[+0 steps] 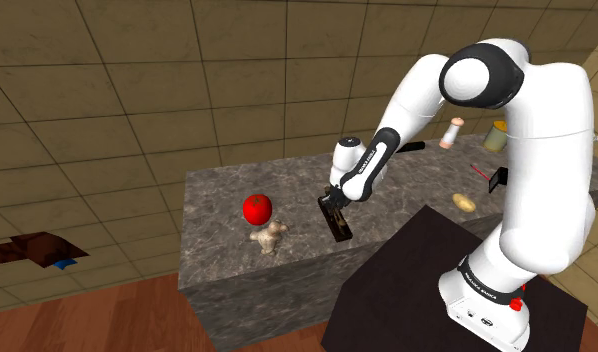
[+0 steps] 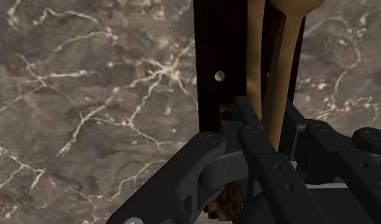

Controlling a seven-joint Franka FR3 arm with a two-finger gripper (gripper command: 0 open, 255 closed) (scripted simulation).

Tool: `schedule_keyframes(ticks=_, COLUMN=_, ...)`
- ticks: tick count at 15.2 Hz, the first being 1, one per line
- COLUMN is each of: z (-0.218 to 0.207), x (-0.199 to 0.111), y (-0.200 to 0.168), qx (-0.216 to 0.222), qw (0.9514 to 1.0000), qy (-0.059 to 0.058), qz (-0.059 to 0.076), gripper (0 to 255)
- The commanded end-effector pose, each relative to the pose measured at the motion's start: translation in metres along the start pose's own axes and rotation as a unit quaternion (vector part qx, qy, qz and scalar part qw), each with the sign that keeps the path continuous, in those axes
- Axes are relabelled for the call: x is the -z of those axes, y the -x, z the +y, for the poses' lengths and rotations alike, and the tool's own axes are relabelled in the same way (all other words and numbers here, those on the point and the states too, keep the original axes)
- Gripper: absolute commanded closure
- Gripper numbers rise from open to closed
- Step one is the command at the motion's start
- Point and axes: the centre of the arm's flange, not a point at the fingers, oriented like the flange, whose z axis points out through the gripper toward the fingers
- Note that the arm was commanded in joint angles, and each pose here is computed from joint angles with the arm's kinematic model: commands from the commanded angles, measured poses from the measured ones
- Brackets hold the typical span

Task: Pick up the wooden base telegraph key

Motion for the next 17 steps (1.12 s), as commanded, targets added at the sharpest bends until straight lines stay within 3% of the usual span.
schedule_keyframes(ticks=1, z=0.000, x=-0.001, y=0.000, qx=0.000, qw=1.0000, qy=0.000, qz=0.000, gripper=255)
schedule_keyframes(ticks=5, z=0.001, x=0.000, y=0.000, qx=0.000, qw=1.0000, qy=0.000, qz=0.000, gripper=255)
schedule_keyframes(ticks=17, z=0.002, x=0.063, y=-0.001, qx=0.000, qw=1.0000, qy=0.000, qz=0.000, gripper=255)
